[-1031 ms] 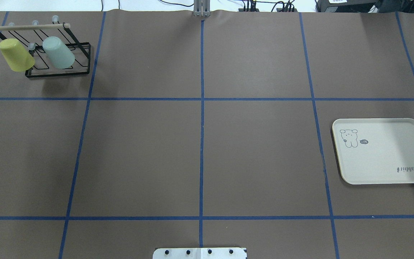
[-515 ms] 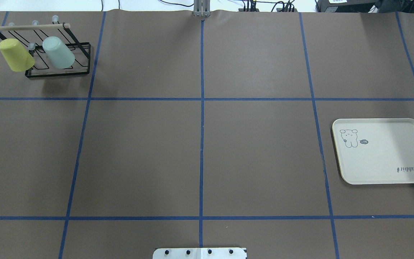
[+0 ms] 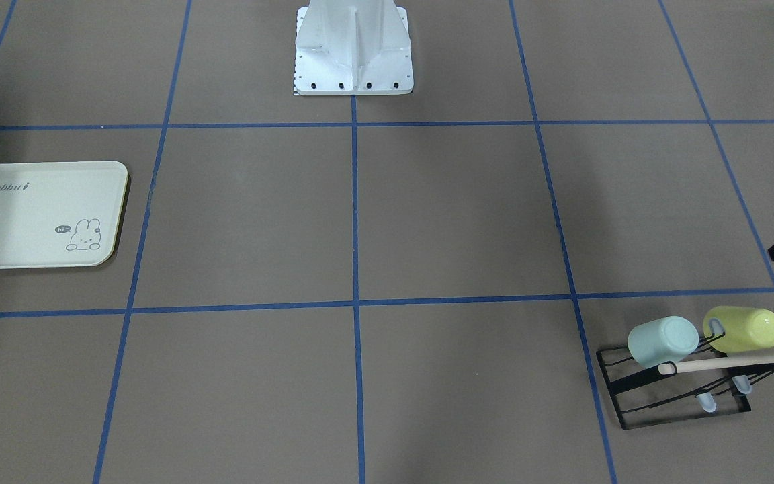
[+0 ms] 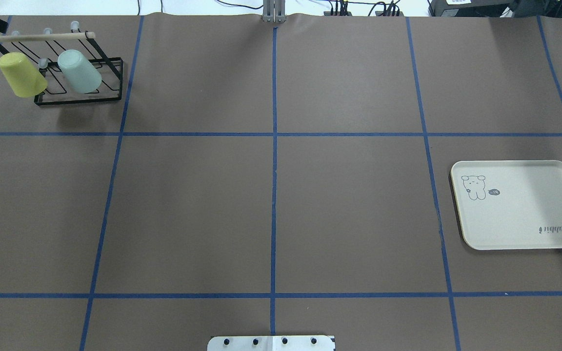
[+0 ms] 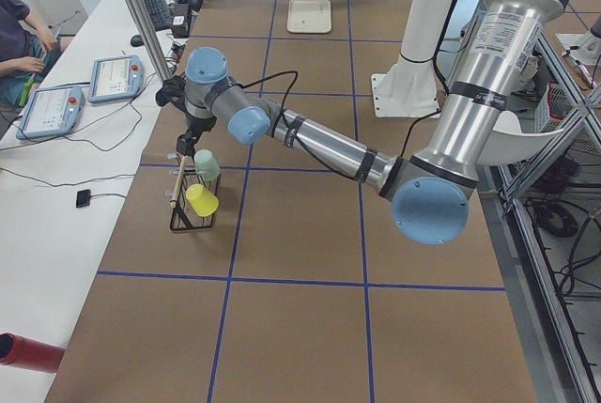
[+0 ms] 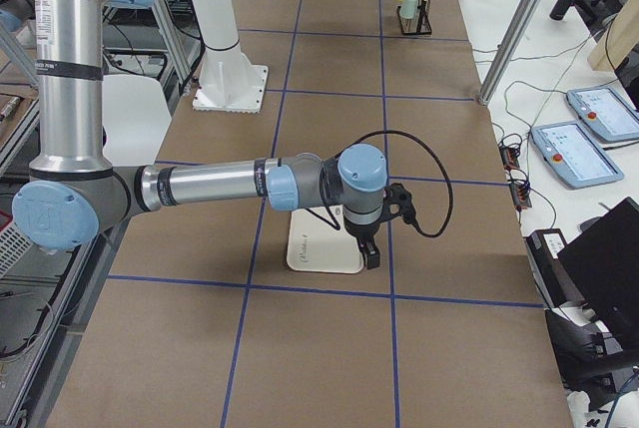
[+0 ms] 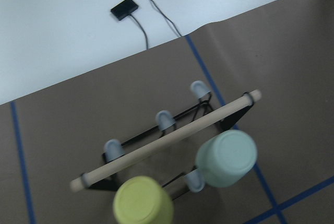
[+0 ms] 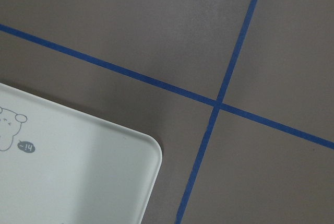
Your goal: Left arm grabs green cup and hands to right arm on tray
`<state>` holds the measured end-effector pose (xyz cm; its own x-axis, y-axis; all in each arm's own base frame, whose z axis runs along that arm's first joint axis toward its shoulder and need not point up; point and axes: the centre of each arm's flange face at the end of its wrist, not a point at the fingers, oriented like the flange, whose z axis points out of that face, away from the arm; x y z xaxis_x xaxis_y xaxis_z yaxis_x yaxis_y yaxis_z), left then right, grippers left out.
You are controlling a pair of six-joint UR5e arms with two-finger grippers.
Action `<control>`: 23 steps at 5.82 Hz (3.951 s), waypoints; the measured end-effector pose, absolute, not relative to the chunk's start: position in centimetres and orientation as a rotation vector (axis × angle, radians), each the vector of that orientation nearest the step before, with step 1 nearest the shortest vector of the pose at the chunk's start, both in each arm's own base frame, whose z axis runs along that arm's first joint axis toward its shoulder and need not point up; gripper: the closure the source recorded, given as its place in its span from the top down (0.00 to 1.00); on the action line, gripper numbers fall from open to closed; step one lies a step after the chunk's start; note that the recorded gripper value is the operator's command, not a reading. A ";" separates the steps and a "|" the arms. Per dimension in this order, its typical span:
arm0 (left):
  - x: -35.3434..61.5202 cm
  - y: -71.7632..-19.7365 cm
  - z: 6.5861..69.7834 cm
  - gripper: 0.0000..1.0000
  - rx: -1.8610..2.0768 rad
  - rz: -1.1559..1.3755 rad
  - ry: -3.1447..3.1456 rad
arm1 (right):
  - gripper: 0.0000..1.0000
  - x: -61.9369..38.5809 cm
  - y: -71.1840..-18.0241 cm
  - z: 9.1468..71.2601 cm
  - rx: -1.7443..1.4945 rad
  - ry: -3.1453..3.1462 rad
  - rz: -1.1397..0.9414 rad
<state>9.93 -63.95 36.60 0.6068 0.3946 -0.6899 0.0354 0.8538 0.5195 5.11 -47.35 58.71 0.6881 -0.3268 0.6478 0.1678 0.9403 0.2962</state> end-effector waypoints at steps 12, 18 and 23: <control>25.4 -67.2 41.8 1.00 0.405 0.209 0.709 | 1.00 5.0 -47.3 59.5 0.207 -0.777 -0.273; 25.4 -68.0 42.8 0.98 0.414 0.190 0.657 | 1.00 5.0 -47.2 59.5 0.207 -0.777 -0.274; 26.5 -67.4 42.9 0.60 0.408 0.204 0.663 | 1.00 5.0 -47.1 59.6 0.206 -0.781 -0.273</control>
